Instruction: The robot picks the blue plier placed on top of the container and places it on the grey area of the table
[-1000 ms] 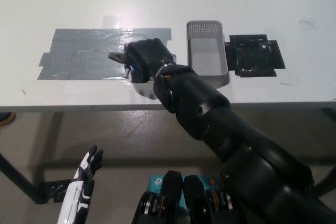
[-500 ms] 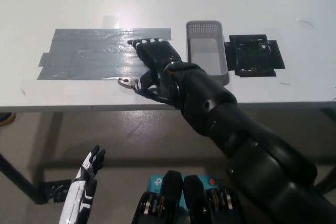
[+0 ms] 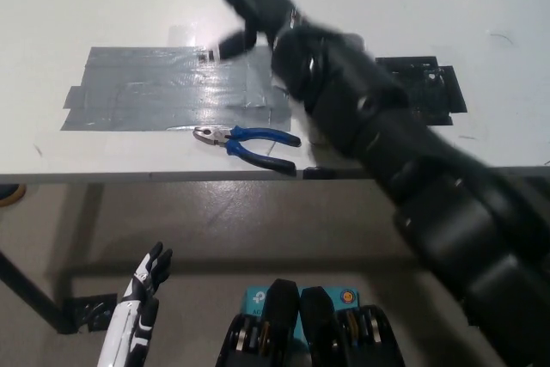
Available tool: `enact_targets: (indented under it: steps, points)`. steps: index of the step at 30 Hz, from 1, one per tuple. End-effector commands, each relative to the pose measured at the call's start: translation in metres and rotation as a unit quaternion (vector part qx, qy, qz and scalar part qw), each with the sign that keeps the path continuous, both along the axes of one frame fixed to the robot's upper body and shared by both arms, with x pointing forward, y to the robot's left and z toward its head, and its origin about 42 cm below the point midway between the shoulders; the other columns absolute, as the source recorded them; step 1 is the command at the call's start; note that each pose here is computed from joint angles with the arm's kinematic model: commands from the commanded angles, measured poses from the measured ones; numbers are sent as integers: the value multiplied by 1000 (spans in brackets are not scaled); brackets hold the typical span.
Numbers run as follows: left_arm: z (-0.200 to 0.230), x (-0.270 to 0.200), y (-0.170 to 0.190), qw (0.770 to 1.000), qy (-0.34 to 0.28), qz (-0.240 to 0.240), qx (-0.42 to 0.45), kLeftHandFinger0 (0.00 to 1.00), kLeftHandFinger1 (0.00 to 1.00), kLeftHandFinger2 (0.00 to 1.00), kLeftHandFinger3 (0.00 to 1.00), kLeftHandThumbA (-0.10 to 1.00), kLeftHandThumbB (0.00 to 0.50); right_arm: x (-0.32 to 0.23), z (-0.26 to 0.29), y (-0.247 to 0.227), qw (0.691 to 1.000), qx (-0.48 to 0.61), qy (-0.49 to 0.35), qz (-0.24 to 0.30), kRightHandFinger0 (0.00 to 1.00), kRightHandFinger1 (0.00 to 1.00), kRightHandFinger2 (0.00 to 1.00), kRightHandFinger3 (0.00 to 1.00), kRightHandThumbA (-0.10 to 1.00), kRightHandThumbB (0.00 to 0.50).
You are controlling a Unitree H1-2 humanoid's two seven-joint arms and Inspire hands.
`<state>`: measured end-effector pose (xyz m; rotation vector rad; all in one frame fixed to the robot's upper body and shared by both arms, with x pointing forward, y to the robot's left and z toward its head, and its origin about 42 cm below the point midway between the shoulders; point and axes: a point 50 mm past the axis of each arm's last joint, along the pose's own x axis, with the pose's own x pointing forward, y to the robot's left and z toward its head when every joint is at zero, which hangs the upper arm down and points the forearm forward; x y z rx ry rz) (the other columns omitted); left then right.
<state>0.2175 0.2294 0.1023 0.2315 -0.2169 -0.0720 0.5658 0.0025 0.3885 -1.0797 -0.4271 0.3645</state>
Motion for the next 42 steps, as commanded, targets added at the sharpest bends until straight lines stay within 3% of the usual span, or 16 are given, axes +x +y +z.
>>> enact_targets:
  steps: [1,6,10,12,14,17,23,26,30,34,39,42]
  points:
    - [4,-3,3,1000,-19,3,3,1000,1000,1000,1000,1000,153,-6,92,-3,990,77,-99,57,1000,1000,1000,1000,982,478]
    - [7,6,3,1000,-25,6,2,1000,1000,1000,1000,1000,164,-25,138,-54,973,127,-159,107,1000,1000,1000,1000,941,440]
    - [9,8,3,1000,-24,6,-4,1000,1000,1000,1000,1000,146,-79,150,-105,963,122,-198,139,1000,1000,1000,1000,988,433]
    - [14,19,5,999,-34,6,-5,1000,1000,1000,1000,1000,162,-123,156,-136,953,119,-222,168,1000,1000,1000,1000,967,410]
    - [18,30,5,999,-45,5,-7,1000,1000,1000,1000,1000,163,-145,159,-154,949,112,-236,179,1000,1000,1000,1000,966,425]
    - [25,42,3,999,-48,7,-5,1000,1000,1000,1000,1000,188,-196,151,-189,945,91,-255,184,1000,1000,1000,1000,979,424]
    - [37,58,3,998,-58,3,2,1000,1000,1000,1000,1000,154,-275,93,-249,942,135,-242,191,1000,1000,1000,1000,972,424]
    - [38,62,4,998,-60,3,2,1000,1000,1000,1000,1000,151,-287,75,-257,938,160,-228,205,1000,1000,1000,1000,933,404]
    - [39,67,3,998,-58,6,-4,1000,1000,1000,1000,1000,160,-304,47,-276,945,184,-207,173,1000,1000,1000,1000,934,405]
    - [34,61,2,999,-50,6,-1,1000,1000,1000,1000,1000,137,-313,26,-289,947,213,-184,154,1000,1000,1000,1000,928,411]
    - [30,60,3,999,-48,9,-5,1000,1000,1000,1000,1000,154,-314,-30,-272,942,282,-117,138,1000,1000,1000,1000,931,417]
    - [30,63,4,999,-53,9,-10,1000,1000,1000,1000,1000,140,-308,-71,-255,943,302,-85,114,1000,1000,1000,1000,1000,399]
